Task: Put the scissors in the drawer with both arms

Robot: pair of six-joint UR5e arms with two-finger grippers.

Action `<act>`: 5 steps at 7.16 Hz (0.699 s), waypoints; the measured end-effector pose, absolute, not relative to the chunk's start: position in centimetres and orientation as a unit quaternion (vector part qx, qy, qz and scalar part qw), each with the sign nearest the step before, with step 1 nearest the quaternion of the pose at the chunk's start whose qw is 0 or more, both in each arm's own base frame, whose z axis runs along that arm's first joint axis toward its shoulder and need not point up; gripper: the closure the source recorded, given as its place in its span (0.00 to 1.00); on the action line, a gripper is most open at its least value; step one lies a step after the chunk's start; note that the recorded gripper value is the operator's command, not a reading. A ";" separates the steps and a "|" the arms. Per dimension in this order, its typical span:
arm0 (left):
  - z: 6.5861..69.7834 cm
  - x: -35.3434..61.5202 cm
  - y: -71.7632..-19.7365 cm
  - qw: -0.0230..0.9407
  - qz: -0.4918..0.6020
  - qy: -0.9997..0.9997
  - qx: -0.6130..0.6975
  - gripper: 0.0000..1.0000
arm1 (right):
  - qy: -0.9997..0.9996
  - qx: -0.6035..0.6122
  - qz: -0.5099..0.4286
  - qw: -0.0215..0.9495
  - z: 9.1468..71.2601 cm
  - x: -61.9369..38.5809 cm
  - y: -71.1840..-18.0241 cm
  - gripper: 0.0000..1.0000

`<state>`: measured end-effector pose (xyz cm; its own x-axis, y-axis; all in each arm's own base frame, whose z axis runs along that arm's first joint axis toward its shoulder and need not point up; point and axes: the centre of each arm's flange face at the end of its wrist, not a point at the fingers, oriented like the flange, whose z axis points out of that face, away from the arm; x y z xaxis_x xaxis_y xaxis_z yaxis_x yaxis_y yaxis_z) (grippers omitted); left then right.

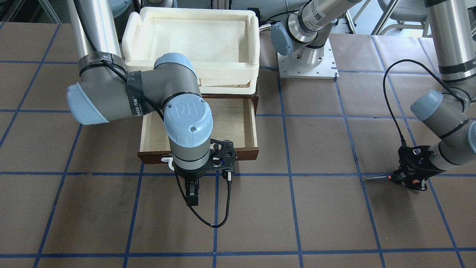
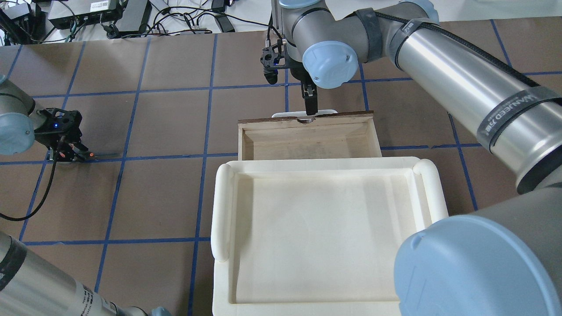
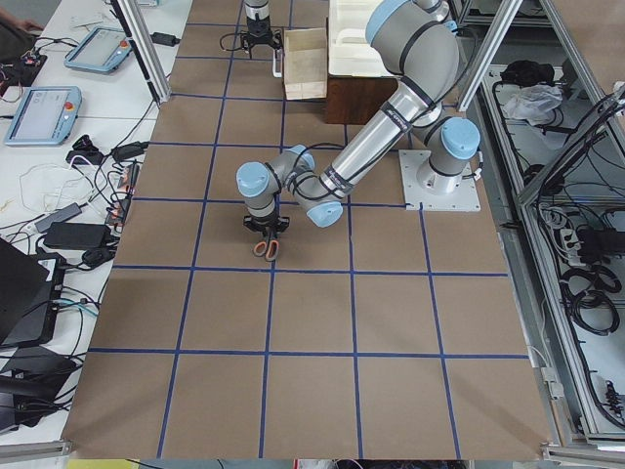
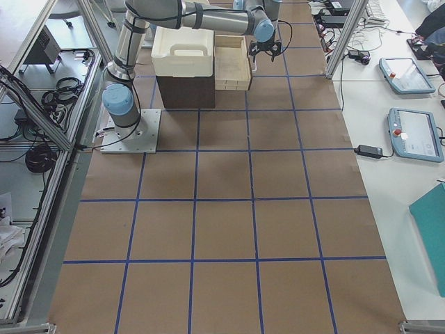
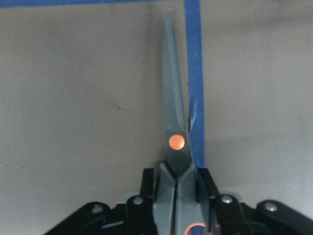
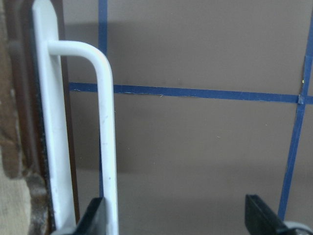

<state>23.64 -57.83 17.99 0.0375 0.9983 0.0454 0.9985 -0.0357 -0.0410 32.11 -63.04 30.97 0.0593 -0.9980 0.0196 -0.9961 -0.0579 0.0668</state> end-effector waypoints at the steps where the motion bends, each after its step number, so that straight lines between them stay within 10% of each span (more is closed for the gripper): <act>1: 18.2 23.6 -57.9 0.028 -0.001 -0.693 -0.720 0.76 | -0.687 0.726 -0.011 0.033 30.8 32.0 -63.4 0.00; 5: 21.9 21.9 -58.7 0.006 0.022 -0.688 -0.725 0.81 | -0.692 0.721 0.006 0.038 30.9 31.4 -64.4 0.00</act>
